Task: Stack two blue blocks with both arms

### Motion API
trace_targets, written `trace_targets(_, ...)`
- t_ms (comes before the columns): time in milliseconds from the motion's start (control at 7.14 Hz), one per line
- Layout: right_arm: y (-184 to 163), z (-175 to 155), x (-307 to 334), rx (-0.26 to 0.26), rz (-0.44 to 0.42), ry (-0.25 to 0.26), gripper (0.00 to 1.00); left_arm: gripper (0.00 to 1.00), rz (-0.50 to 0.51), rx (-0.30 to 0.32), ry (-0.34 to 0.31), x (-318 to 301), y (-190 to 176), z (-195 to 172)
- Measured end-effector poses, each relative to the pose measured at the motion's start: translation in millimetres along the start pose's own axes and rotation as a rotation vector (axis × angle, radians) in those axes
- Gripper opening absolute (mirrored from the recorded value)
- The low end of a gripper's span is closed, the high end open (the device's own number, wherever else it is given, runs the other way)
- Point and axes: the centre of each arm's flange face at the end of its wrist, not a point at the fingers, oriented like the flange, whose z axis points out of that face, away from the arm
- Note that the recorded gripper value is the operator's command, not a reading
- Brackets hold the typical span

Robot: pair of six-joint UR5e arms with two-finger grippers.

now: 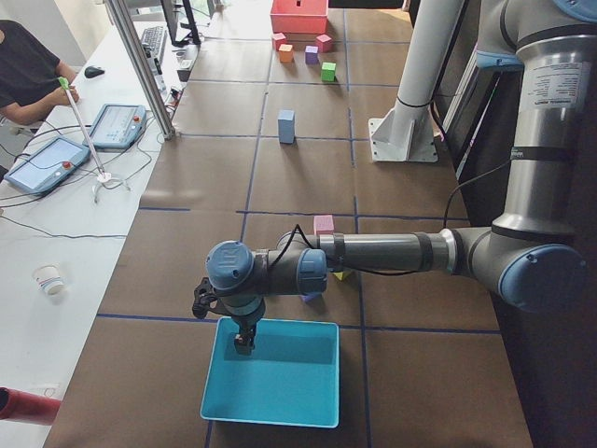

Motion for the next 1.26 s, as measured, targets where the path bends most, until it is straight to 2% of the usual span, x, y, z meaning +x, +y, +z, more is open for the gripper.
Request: trace_targets(1260,1.1,0.7,0.7,-0.004,0.004,-0.001,1.00,1.00,0.005,0.003,-0.003,1.3,-2.8,-1.1)
